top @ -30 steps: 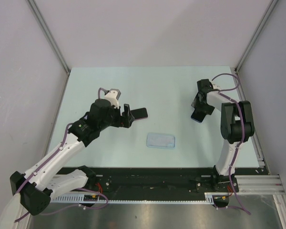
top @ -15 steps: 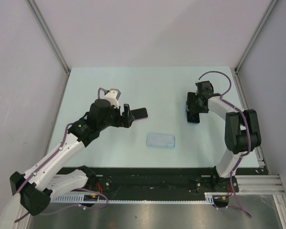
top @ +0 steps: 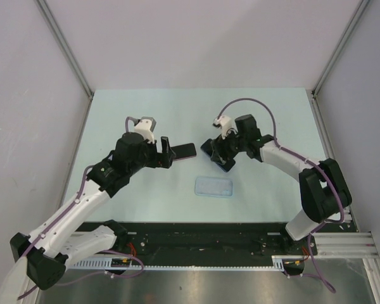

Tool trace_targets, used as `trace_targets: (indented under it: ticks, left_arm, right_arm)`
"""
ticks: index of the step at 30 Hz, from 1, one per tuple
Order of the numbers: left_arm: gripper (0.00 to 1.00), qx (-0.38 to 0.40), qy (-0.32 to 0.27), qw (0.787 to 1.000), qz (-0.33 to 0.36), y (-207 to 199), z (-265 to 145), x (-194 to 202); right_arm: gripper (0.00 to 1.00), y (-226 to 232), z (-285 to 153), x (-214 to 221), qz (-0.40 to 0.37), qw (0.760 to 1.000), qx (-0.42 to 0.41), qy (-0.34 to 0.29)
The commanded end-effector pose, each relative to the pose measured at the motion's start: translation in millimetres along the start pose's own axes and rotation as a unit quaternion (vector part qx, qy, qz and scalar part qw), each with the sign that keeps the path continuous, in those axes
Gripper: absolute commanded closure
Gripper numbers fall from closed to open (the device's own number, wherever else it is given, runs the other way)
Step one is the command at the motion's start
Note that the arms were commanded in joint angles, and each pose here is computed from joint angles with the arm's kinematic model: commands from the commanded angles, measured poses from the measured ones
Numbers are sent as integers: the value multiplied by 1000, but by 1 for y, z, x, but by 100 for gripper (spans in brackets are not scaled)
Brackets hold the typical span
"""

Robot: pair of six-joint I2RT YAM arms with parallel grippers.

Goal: Put the phone into the phone case

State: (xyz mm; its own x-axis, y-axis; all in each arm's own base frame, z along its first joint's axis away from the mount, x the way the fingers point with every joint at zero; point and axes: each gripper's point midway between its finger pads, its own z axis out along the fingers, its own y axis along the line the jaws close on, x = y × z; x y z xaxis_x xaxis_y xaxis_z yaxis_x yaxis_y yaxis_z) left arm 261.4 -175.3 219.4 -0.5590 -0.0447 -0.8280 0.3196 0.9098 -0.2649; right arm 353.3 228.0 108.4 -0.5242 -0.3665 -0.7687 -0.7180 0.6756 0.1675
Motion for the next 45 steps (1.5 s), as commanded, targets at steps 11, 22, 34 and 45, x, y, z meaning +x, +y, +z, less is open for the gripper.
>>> trace_targets:
  ticks: [11, 22, 34, 45]
  left_arm:
    - [7, -82, -115, 989, -32, 34, -37, -39]
    - [7, -76, -106, 991, -31, 33, -32, -36]
    - [7, -75, -102, 991, -32, 32, -30, -35]
    - [7, -72, -99, 992, -32, 31, -29, -34]
  right_arm:
    - [43, 99, 7, 31, -320, 932, -169, 1]
    - [43, 110, 16, 70, -388, 908, -149, 49]
    - [34, 104, 20, 77, -396, 906, -132, 66]
    - [23, 102, 17, 76, -384, 913, -120, 70]
